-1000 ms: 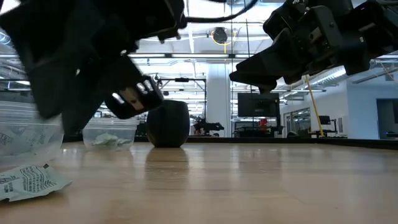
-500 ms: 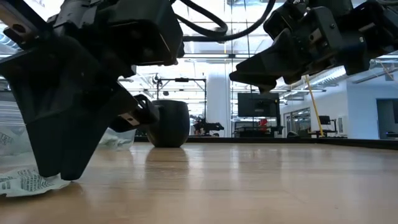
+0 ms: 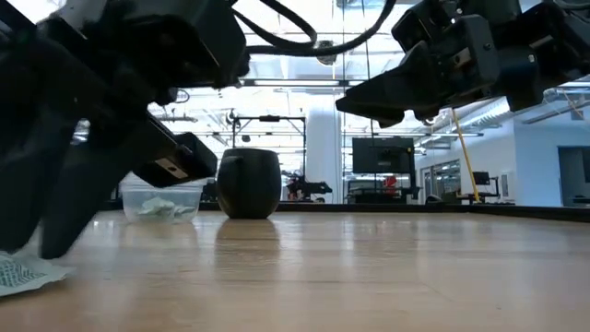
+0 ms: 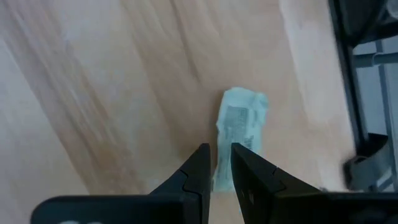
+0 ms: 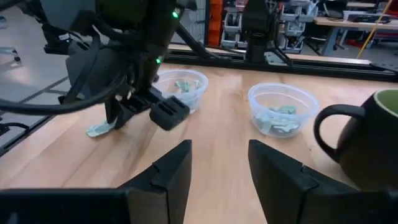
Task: Pick and place Stevia / Truvia into bins
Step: Put the green stevia packet into the bottom transparent container
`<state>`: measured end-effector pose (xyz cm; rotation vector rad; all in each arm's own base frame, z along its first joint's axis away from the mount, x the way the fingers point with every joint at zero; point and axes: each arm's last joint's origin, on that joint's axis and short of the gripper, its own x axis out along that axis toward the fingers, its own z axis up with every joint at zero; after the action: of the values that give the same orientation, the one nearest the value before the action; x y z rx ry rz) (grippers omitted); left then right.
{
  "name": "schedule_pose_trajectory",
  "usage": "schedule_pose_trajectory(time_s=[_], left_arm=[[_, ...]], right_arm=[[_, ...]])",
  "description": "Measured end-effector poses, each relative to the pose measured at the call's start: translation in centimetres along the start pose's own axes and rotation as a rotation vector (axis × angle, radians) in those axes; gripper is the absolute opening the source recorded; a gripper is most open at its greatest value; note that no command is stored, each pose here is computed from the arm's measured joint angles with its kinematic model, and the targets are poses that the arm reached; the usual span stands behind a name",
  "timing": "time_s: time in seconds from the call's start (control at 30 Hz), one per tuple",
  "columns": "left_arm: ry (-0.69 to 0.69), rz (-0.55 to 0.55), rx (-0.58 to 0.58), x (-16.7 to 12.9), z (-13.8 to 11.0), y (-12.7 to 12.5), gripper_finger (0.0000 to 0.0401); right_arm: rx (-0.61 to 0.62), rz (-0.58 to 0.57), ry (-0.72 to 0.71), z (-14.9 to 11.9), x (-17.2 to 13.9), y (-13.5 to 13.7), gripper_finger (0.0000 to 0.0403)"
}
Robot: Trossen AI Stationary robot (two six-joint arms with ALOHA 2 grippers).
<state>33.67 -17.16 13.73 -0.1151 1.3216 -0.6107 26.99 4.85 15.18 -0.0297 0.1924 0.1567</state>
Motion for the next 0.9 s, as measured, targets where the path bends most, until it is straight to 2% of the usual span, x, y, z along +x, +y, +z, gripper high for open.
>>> schedule_pose_trajectory(time_s=[0.23, 0.6, 0.8, 0.9], left_arm=[[-0.039, 0.011, 0.008, -1.8, 0.1, -0.9, 0.0067], [-0.009, 0.024, 0.036, -0.2, -0.5, -1.7, 0.0067], [-0.024, 0.151, 0.017, 0.1, -0.5, -1.5, 0.0067], [-0.042, 0.180, 0.006, -0.1, -0.3, -1.3, 0.0067]], right_arm=[[0.003, -0.028, 0.014, -0.1, 0.0, -0.8, 0.0151], [0.004, -0.031, 0.011, -0.1, 0.0, -0.9, 0.0151], [0.004, -0.030, 0.001, 0.0, 0.0, -0.9, 0.0151], [0.004, -0.030, -0.002, 0.0, 0.0, -0.9, 0.0151]])
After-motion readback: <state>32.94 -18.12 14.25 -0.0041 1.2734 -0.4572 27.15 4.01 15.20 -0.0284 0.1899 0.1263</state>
